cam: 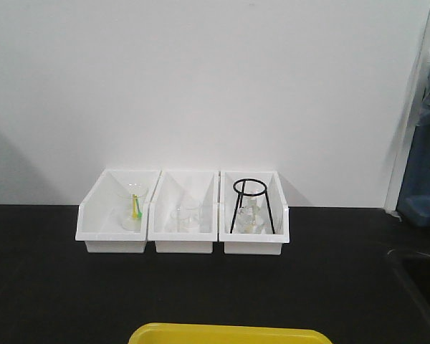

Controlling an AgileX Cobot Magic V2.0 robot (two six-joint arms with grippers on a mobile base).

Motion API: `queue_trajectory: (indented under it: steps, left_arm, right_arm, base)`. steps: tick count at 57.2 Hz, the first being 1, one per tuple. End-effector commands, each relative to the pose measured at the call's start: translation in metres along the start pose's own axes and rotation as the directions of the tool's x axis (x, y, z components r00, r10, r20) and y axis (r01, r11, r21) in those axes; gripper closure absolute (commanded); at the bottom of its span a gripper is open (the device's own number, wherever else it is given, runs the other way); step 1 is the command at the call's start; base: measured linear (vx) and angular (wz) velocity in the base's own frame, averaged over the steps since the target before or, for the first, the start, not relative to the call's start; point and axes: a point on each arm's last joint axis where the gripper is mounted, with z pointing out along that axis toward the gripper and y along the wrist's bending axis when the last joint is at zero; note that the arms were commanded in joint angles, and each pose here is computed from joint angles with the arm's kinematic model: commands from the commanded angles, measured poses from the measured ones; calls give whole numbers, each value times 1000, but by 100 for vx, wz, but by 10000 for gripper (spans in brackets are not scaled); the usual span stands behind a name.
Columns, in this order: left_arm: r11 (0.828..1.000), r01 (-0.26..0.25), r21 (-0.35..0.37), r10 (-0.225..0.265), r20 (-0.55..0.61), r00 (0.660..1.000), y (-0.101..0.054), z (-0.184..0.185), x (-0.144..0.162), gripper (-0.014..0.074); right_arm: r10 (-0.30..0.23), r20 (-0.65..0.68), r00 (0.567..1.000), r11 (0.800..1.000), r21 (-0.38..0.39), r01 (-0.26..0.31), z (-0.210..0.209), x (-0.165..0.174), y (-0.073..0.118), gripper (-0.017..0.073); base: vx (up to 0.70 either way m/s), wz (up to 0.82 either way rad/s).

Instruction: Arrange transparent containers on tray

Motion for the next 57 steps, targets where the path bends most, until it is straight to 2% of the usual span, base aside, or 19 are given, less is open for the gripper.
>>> queue_trajectory:
  steps: [1,3,4,7,12,15,57]
  left_arm:
    - [1000,12,14,-13,53,999,0,1,4,601]
    - [1000,12,14,-13,52,999,0,1,4,601]
    - [1000,12,14,-13,51,999,0,1,4,601]
    - [1000,12,14,-13,52,999,0,1,4,601]
    - [1000,12,14,-13,52,999,0,1,4,601]
    - [1000,12,14,-13,51,999,0,1,4,601]
    - [1000,12,14,-13,51,999,0,1,4,601]
  right_arm:
    - [-10,132,991,1000,-11,12,3,8,3,571]
    - [4,120,993,1000,-24,-1,5,16,5,571]
    - [5,72,997,1000,-27,-3,5,19,5,571]
    - [-1,37,999,999,-37,3,4,19,5,571]
    - [72,33,997,996,-51,-70,5,21,6,571]
    - [89,34,995,995,-52,-87,5,21,6,571]
    - [88,23,996,995,-52,-87,5,22,6,571]
  base:
    - [0,0]
    - [0,0]
    - [0,0]
    - [0,1]
    - [0,0]
    - [0,0]
    - [0,0]
